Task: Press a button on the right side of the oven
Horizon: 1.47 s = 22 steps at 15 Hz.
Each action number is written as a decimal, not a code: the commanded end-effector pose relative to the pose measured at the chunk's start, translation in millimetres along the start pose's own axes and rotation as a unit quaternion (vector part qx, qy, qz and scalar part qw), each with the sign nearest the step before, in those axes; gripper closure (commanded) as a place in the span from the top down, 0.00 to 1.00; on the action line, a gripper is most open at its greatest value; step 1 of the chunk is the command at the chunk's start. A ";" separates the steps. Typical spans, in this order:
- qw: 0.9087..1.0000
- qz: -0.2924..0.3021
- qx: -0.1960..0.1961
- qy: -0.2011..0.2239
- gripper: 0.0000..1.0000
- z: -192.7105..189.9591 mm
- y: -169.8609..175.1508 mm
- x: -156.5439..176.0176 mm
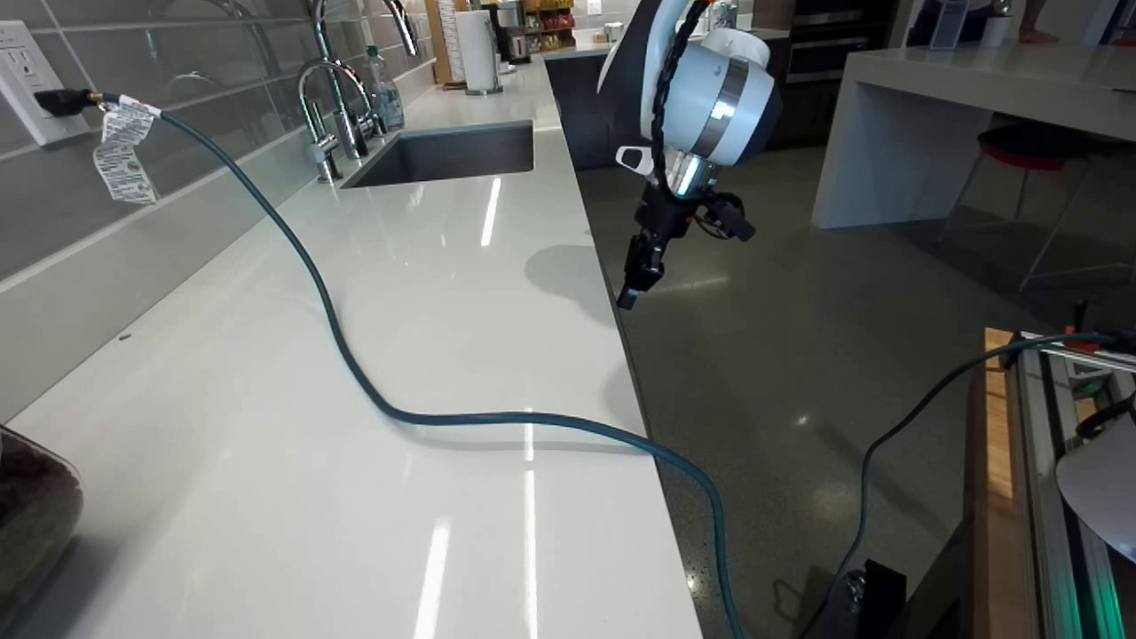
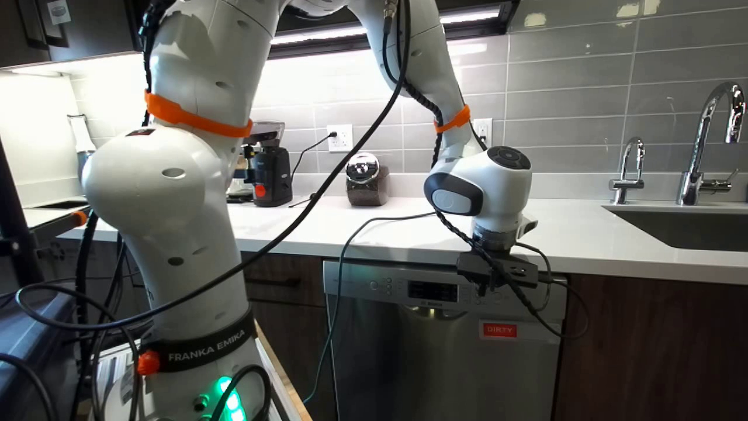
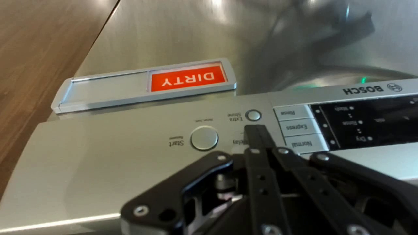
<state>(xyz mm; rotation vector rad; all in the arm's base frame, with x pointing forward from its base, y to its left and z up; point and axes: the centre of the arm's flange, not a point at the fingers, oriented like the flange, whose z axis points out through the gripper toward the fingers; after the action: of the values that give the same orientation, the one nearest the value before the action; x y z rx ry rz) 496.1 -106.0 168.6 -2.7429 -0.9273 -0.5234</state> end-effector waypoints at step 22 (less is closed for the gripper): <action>0.996 -0.023 -0.039 -0.072 0.38 -22.0 -18.9 1.5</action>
<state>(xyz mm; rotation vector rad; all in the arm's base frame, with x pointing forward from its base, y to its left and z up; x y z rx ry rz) 486.1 -102.3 178.5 -2.8252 -1.0253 -0.4232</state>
